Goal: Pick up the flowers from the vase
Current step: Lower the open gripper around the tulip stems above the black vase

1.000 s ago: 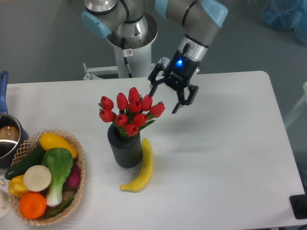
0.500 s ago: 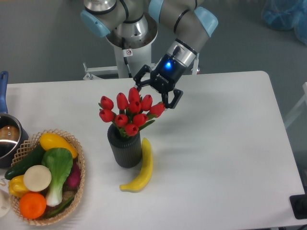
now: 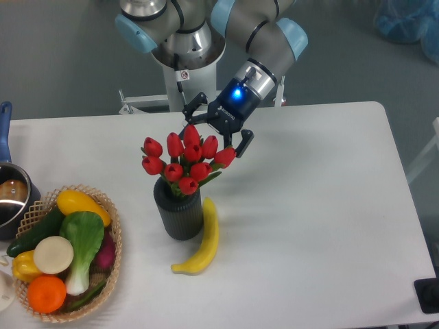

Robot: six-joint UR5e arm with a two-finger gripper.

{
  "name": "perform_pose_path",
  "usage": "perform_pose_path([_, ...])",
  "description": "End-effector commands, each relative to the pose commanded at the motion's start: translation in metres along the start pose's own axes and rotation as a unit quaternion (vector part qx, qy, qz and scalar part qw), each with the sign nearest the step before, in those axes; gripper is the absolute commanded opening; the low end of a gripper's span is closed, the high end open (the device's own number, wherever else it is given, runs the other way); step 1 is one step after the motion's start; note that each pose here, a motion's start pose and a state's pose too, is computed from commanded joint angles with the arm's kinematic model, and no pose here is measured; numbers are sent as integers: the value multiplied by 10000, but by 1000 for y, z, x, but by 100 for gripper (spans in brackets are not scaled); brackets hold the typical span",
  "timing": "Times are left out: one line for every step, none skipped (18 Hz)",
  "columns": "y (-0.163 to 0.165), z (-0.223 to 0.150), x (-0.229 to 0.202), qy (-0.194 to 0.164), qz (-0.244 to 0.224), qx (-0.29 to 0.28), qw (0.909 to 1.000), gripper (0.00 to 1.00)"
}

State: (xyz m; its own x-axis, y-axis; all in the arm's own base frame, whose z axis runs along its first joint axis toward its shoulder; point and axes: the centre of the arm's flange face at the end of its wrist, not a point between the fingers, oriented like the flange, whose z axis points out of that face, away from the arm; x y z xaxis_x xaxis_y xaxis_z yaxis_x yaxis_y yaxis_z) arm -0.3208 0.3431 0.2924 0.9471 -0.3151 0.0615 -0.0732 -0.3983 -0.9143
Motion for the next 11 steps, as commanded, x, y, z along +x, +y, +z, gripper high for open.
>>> perform_pose_path([-2, 4, 0, 40, 27, -3, 10000, 100])
perform_pose_path([-4, 5, -5, 52, 42, -5, 10000, 100])
perform_pose_path([-4, 6, -8, 59, 38, -5, 10000, 100])
perform_pose_path([-4, 7, -9, 66, 41, -6, 10000, 100])
perform_pose_path([-5, 8, -10, 80, 47, -6, 10000, 100])
perform_pose_path([-6, 8, -11, 84, 57, -7, 9999, 100])
perform_pose_path([-6, 8, -13, 81, 64, -7, 9999, 100])
perform_pose_path([-6, 8, -14, 84, 57, 1, 9999, 100])
perform_pose_path([-6, 9, -16, 91, 60, 0, 9999, 100])
perform_pose_path([-7, 12, -17, 126, 75, -2, 9999, 100])
perform_pose_path([-7, 15, -18, 144, 92, -11, 9999, 100])
